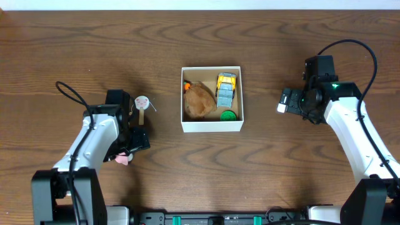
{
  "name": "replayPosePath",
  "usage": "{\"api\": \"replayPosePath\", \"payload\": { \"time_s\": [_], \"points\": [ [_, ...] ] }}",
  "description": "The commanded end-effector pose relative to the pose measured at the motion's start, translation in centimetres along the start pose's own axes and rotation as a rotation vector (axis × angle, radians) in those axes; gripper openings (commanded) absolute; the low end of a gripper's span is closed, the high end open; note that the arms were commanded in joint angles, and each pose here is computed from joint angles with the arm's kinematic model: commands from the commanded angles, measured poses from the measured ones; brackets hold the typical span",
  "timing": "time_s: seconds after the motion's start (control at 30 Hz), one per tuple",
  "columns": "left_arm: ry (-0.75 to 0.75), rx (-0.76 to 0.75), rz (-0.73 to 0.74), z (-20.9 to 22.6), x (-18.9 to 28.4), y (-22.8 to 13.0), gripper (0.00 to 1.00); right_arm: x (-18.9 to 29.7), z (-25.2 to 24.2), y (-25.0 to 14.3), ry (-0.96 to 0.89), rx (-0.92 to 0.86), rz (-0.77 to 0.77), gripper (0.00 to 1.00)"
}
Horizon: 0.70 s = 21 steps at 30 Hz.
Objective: Pack container
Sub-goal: 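Lower left gripper onto the pink-white figurine and grasp it, then carry the figurine with left gripper into the box and release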
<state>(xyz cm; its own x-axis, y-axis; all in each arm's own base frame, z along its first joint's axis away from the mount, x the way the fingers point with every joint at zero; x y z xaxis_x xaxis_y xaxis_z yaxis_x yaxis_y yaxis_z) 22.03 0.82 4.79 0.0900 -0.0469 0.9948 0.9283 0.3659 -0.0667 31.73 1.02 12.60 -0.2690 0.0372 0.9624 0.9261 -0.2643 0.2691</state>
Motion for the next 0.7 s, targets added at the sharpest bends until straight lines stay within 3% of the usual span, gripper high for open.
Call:
{"api": "replayPosePath", "payload": {
  "time_s": [0.0, 0.07, 0.17, 0.3, 0.47, 0.67],
  "points": [
    [0.015, 0.001, 0.042, 0.3, -1.2, -0.6, 0.85, -0.1, -0.3, -0.1, -0.008, 0.0, 0.006, 0.99],
    [0.016, 0.0, 0.045, 0.3, -1.2, -0.6, 0.74, -0.1, -0.3, -0.1, -0.008, -0.001, 0.005, 0.99],
    [0.016, 0.0, 0.045, 0.3, -1.2, -0.6, 0.47, -0.1, -0.3, 0.0, -0.007, -0.001, 0.003, 0.99],
    [0.016, 0.0, 0.045, 0.3, -1.2, -0.6, 0.27, -0.1, -0.3, 0.0, -0.007, -0.001, 0.004, 0.99],
    [0.016, 0.0, 0.046, 0.2, -0.4, -0.3, 0.11, -0.1, -0.3, 0.0, -0.008, -0.001, 0.004, 0.99],
    [-0.019, -0.007, -0.019, -0.9, 5.4, 2.1, 0.06, -0.1, -0.3, 0.1, -0.006, -0.001, -0.002, 0.99]
  ]
}}
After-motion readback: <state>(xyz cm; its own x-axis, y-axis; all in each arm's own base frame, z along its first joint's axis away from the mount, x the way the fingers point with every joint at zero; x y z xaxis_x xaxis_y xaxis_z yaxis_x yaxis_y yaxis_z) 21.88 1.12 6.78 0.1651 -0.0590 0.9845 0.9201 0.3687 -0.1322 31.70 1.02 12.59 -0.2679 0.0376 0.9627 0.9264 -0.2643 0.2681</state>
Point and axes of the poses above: each gripper's point midway between its finger pads, its own x axis back along the fingers, its own z axis along the line the jaws close on, y = z × x, the point moved 3 cm from there along x, back along the fingers, and after that the axes turned 2 degrees about x, right-handed, at the moved point
